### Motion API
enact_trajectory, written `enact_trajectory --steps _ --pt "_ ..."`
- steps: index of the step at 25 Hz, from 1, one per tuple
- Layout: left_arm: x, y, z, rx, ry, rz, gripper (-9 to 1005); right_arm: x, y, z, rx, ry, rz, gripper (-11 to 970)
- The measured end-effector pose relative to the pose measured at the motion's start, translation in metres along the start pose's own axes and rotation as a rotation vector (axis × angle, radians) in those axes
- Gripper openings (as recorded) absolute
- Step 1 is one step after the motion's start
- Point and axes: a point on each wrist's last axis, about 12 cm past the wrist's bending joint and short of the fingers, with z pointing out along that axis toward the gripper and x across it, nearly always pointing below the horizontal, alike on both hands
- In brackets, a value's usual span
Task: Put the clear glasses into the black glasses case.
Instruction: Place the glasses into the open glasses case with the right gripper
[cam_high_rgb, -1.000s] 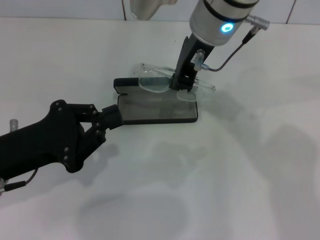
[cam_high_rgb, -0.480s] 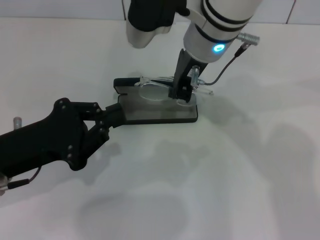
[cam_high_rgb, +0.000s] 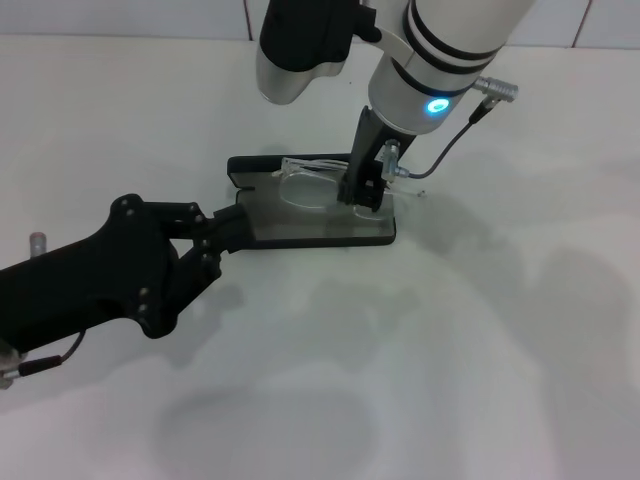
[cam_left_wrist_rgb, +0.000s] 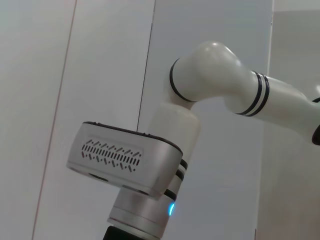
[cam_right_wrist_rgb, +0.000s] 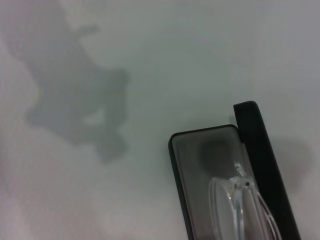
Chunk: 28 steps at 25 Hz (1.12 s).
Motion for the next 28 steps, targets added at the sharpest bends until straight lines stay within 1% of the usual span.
enact_trajectory --steps 14,20,28 --pt "0.0000 0.0002 0.0012 0.002 -0.002 0.001 58 -0.0018 0.0041 0.0047 0.003 0.015 -0.029 54" --pt "0.0004 -0.0002 0.0016 0.003 -0.002 0.000 58 -0.0079 0.0022 0.0030 0.013 0.030 -0.044 54" --pt "0.0013 -0.0011 0.0019 0.004 -0.002 0.000 58 -0.0074 0.0026 0.0046 0.006 0.029 -0.041 54"
